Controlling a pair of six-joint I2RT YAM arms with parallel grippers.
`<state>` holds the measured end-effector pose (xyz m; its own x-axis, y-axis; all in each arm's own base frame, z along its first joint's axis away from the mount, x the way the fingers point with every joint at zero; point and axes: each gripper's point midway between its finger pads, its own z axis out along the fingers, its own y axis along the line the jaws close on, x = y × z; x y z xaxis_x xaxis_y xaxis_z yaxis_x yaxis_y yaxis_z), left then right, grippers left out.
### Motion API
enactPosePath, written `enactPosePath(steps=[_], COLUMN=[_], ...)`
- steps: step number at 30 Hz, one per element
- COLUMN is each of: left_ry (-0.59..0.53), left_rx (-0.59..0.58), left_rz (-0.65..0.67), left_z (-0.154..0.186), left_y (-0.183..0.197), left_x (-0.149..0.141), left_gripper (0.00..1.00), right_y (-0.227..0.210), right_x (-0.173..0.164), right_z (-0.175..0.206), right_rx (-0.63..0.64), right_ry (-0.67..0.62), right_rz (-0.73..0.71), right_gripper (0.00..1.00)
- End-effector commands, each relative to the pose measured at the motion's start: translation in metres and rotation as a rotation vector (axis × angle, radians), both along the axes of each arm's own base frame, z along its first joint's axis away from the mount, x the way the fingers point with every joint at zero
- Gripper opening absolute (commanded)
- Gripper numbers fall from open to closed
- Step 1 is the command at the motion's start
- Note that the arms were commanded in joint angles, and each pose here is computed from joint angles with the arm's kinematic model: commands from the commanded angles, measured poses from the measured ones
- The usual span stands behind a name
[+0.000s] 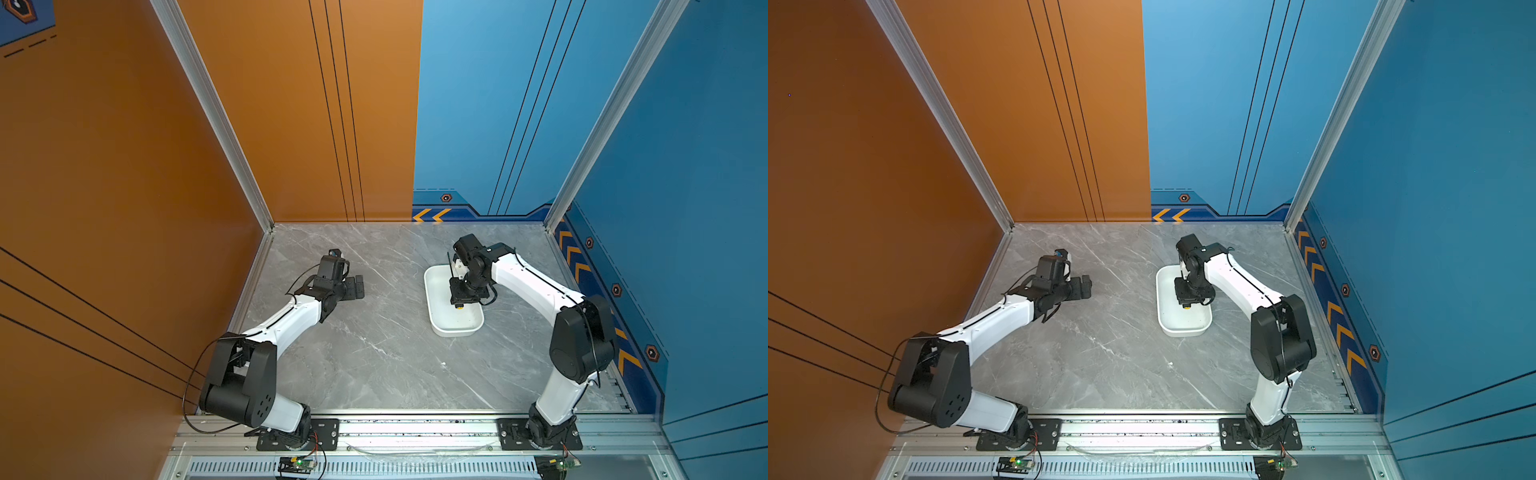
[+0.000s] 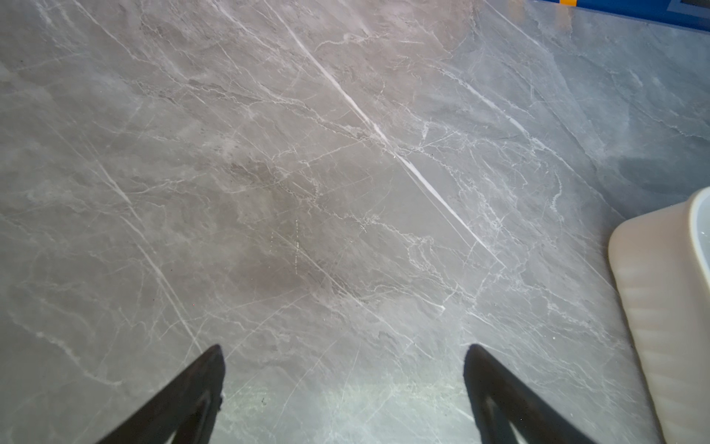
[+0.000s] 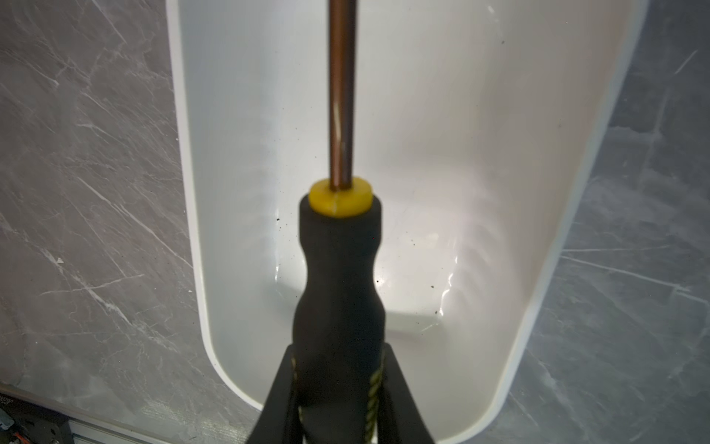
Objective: Put the screwdriver in the bin
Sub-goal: Place the screwdriver into the bin.
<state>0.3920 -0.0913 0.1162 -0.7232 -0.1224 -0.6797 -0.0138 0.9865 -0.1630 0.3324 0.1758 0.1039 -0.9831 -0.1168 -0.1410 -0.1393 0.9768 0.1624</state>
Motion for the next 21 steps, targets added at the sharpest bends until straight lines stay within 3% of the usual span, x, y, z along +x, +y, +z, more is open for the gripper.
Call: enactPosePath(steps=[1,21], left_ry=[0.002,0.011], left_rx=[0.003,0.003], left_rz=[-0.021,-0.009], left_z=[0.003,0.0], left_y=[0.002,0.004], left_x=[-0.006,-0.009], left_gripper=[0.98,0.98], right_y=[0.001,-0.004], right_x=[0.001,-0.011], right_z=[-0.013,-0.054], right_rx=[-0.023,-0.075], right_ry=[0.003,0.078], right_rz=[-0.034,-0.031], right_gripper=[0.01,0.01])
